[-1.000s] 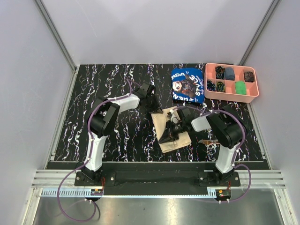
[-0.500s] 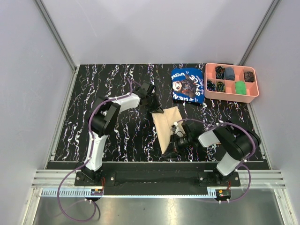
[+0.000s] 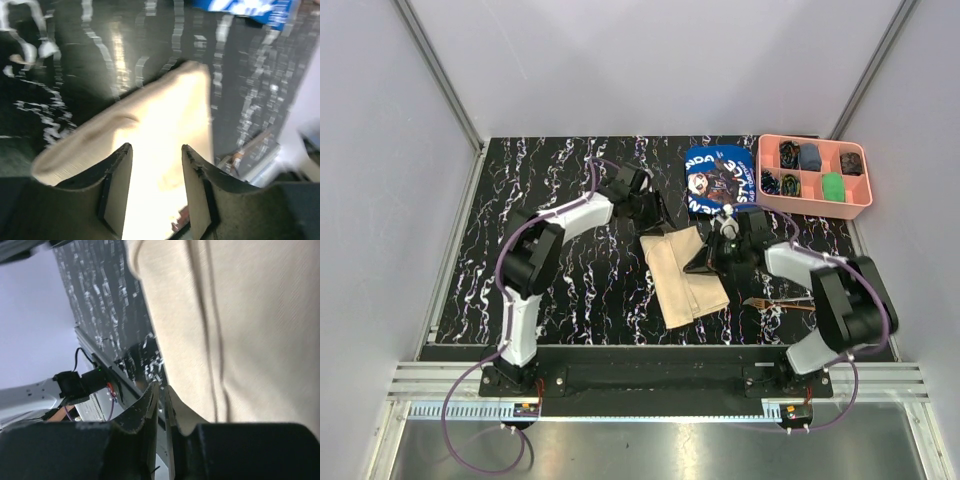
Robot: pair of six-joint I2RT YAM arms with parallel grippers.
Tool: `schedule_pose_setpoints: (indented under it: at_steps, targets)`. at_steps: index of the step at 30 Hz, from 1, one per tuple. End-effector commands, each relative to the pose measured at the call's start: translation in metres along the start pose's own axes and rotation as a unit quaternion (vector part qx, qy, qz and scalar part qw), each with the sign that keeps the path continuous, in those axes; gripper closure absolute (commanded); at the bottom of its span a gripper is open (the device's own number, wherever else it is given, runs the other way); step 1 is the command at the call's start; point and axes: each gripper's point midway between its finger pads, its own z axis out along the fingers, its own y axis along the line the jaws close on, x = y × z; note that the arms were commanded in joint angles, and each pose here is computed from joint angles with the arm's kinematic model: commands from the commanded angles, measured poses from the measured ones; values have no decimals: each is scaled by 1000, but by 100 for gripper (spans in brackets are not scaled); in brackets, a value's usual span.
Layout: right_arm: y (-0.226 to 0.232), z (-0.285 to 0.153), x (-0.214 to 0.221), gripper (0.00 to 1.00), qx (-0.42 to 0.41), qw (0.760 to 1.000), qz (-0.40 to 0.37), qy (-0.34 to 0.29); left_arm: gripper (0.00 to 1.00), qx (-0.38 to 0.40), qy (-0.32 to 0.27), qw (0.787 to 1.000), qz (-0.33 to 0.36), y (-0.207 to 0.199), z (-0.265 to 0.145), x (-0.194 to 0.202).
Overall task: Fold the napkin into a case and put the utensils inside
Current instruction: Smooth out the 2/3-rectangle-folded napkin at the center of the board, then move the right arm to the center of the board with the 2/3-rectangle-folded napkin.
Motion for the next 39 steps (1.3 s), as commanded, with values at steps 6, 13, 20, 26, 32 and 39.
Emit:
schedule_pose_setpoints:
  at_steps: [6, 13, 20, 26, 32, 39]
  targets:
    - [-32, 39, -11, 84, 62, 997, -13, 34, 54, 56, -41, 996, 63, -48, -73, -13]
    - [-8, 84, 51, 85, 31, 995, -8, 99, 52, 17, -76, 992, 97, -26, -109, 11]
    - [19, 20, 9, 63, 34, 999, -18, 2, 45, -62, -102, 982, 146, -4, -114, 58]
    - [-52, -38, -14, 16, 192, 979, 12, -62, 40, -117, -117, 972, 164, -29, -95, 97]
    - [-78, -38, 1, 17, 192, 978, 77, -23, 40, -157, -121, 964, 179, -65, -57, 136]
    - [-75, -22, 15, 32, 135, 989, 62, 18, 39, -173, -81, 963, 191, -74, -38, 162]
